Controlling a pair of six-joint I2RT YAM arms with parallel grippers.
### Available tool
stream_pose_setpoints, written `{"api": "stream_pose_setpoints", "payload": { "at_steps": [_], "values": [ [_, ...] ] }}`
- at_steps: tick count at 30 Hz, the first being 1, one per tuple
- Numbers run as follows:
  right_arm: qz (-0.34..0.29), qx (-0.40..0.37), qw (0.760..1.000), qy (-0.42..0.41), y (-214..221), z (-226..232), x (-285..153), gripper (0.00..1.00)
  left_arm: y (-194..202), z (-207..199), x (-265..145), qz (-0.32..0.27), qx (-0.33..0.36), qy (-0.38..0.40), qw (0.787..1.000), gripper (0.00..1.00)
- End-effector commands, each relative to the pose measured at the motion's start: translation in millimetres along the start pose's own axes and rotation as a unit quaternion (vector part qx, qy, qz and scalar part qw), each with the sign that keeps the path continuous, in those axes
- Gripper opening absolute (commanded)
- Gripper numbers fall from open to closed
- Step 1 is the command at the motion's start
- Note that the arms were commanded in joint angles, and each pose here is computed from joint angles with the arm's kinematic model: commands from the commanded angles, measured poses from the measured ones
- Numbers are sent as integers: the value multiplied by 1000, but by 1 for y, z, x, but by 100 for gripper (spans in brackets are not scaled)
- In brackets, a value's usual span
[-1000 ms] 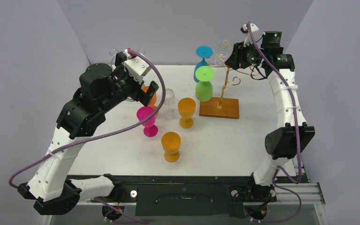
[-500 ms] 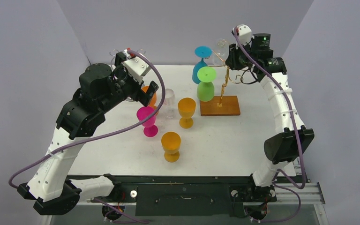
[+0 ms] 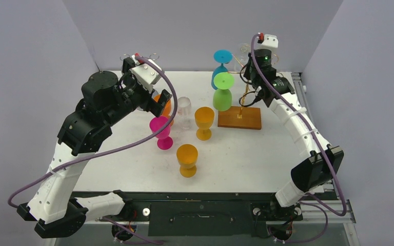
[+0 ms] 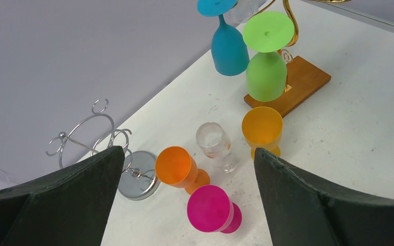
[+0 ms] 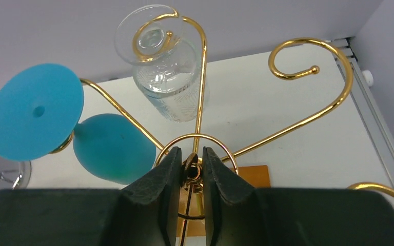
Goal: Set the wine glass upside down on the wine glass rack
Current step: Adjust the wine rack at the center of the board.
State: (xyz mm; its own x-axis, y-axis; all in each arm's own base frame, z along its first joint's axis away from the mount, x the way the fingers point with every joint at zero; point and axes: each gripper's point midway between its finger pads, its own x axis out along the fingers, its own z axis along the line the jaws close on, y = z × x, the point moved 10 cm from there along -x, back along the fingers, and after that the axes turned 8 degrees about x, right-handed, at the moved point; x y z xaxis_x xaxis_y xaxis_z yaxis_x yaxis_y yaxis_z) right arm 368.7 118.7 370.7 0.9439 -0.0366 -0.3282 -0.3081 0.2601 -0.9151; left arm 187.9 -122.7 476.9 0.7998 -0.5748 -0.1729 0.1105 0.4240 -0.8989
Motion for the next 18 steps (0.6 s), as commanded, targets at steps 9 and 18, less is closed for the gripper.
{"api": "stream_pose_setpoints", "payload": {
  "at_steps": [9,18],
  "values": [
    [-166,167,966,103,-27,42,-21,0,-9,5,-15,-30,-4,-12,999,96],
    [-102,99,990,-22,-60,36,-44,43,-9,5,-20,-32,-2,-13,999,96]
  ]
}}
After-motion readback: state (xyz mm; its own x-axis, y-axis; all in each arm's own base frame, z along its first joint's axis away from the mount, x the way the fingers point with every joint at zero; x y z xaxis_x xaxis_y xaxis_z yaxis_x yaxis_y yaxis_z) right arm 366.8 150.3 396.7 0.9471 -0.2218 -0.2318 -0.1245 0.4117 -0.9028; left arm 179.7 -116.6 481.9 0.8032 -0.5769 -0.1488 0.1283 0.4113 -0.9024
